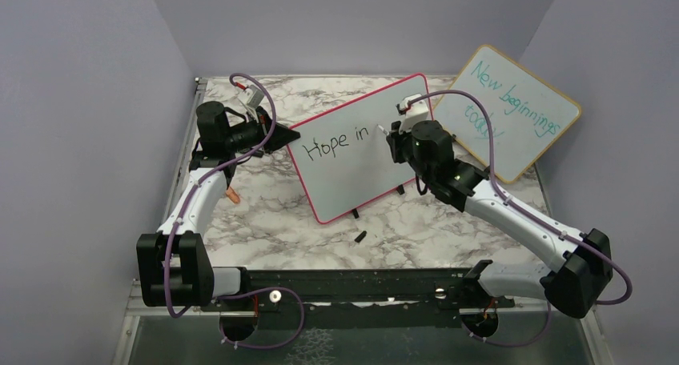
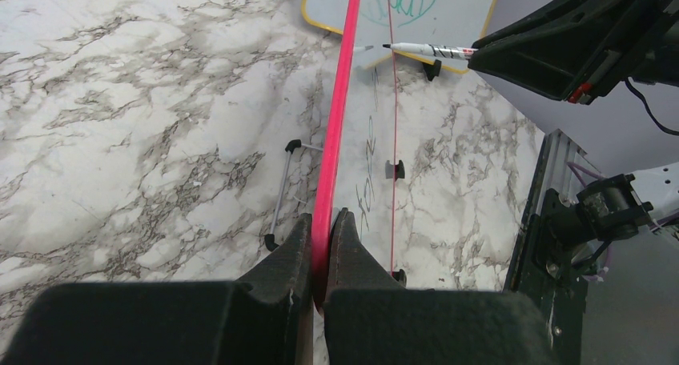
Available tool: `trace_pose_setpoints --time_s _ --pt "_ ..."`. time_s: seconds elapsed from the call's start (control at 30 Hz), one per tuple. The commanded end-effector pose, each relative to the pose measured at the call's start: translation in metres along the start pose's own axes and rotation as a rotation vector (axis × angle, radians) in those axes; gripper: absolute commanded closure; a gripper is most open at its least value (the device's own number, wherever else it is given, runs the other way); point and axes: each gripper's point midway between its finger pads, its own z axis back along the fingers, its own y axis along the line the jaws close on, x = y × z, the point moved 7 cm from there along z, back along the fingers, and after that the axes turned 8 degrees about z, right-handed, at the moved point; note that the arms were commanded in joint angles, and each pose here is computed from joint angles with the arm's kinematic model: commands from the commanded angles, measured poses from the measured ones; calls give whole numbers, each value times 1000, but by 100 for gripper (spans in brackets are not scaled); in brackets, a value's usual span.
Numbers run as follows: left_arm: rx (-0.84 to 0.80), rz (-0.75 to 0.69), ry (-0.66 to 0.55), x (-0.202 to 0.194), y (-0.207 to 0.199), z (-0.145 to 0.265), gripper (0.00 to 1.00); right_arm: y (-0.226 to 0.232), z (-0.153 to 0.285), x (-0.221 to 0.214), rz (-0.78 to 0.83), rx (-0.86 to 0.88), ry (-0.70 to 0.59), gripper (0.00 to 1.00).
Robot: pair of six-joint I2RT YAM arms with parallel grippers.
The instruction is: Write a sentence on the whiteboard
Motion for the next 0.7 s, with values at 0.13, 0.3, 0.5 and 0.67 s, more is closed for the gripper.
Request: trace_pose_setpoints --time_s 0.13,0.3,0.5,0.67 --pt "83 1 90 -35 24 -3 100 1 -9 -3 1 13 -4 99" --pt "83 0 91 -35 24 -3 100 0 -11 -6 6 4 5 99" --pt "83 -2 90 -35 24 -3 100 -5 -11 -7 13 -22 14 99" --pt "83 -2 90 -35 24 -3 100 -8 -11 -8 14 -40 20 99"
